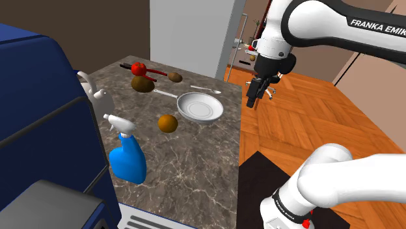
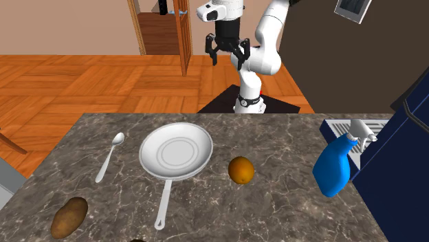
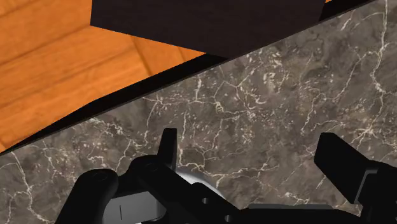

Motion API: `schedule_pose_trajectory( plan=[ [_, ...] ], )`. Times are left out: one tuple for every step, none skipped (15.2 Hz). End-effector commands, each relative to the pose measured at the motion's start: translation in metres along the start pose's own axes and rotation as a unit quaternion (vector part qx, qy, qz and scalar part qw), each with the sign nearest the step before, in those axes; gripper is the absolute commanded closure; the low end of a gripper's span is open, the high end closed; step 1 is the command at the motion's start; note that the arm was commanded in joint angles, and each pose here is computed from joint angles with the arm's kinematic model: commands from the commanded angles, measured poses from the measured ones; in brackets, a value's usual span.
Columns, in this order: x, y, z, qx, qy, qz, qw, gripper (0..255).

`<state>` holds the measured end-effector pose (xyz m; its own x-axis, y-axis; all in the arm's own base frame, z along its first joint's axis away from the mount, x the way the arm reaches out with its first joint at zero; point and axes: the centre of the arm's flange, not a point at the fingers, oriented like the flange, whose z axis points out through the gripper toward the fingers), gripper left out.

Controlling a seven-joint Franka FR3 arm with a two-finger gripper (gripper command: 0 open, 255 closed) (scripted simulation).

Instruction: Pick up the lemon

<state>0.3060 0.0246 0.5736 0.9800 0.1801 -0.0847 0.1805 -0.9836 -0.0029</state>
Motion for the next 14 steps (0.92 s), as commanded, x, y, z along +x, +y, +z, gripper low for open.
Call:
schedule_pose_trajectory(
  plan=[
    [0.000,0.000,0.000,0.000,0.000,0.000,1.0000,0],
    [0.011,-0.005,0.004,-0.004,0.003,-0.012,0.9999,0],
    [0.022,-0.010,0.009,-0.009,0.006,-0.024,0.9997,0],
    [0.033,-0.016,0.013,-0.013,0.009,-0.036,0.9992,0],
    [0.043,-0.022,0.017,-0.018,0.012,-0.048,0.9986,0],
    [0.054,-0.028,0.022,-0.022,0.014,-0.059,0.9979,0],
    [0.064,-0.034,0.026,-0.026,0.017,-0.071,0.9970,0],
    [0.074,-0.040,0.030,-0.031,0.020,-0.083,0.9959,0],
    [0.085,-0.047,0.035,-0.035,0.023,-0.095,0.9946,0],
    [0.095,-0.054,0.039,-0.039,0.026,-0.107,0.9932,0],
    [0.105,-0.061,0.043,-0.044,0.029,-0.119,0.9916,0],
    [0.114,-0.068,0.048,-0.048,0.032,-0.130,0.9898,0],
    [0.124,-0.075,0.052,-0.053,0.034,-0.142,0.9879,0],
    [0.133,-0.083,0.056,-0.057,0.037,-0.154,0.9857,0]
  ],
)
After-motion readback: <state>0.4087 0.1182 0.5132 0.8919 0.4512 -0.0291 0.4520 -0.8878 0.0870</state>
